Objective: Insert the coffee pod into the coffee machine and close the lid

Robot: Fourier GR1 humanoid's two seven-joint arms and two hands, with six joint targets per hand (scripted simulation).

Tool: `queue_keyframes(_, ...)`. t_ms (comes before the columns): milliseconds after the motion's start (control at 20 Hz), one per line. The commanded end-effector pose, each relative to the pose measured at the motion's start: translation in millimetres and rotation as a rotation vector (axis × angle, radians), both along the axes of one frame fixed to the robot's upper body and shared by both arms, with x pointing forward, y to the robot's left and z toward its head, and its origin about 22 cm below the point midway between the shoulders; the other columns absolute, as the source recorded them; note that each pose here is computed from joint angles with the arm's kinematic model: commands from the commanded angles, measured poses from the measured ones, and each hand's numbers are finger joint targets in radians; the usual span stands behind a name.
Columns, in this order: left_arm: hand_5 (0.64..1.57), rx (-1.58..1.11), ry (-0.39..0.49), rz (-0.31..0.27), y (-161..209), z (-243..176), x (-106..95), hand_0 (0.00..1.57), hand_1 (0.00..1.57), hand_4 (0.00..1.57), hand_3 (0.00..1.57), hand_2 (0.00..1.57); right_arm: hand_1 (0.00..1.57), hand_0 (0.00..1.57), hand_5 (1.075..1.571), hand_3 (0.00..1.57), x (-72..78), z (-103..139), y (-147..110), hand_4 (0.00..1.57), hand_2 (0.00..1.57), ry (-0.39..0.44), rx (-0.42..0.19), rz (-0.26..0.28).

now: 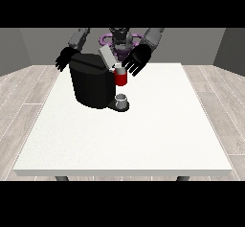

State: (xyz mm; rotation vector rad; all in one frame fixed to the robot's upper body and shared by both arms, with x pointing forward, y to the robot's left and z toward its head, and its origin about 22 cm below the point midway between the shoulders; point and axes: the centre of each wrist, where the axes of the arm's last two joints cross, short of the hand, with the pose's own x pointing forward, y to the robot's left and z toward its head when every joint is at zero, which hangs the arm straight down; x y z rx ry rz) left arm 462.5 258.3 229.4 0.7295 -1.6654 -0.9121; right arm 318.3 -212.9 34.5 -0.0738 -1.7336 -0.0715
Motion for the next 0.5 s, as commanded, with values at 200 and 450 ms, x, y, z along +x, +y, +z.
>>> queue_keyframes(200, 1.571, 0.040, -0.079, 0.013, 19, 12, -2, 1.05, 1.05, 0.36, 0.96, 1.12, 0.00, 0.00, 1.571, 0.00, 2.4, 10, 10, 0.46, 0.00, -0.077, -0.005, 0.034)
queue_keyframes(450, 1.571, 0.061, -0.010, -0.035, 12, -18, -3, 0.91, 0.91, 0.36, 0.86, 1.02, 0.00, 0.00, 1.571, 0.00, -2.9, -2, -8, 0.46, 0.00, -0.018, 0.000, -0.016)
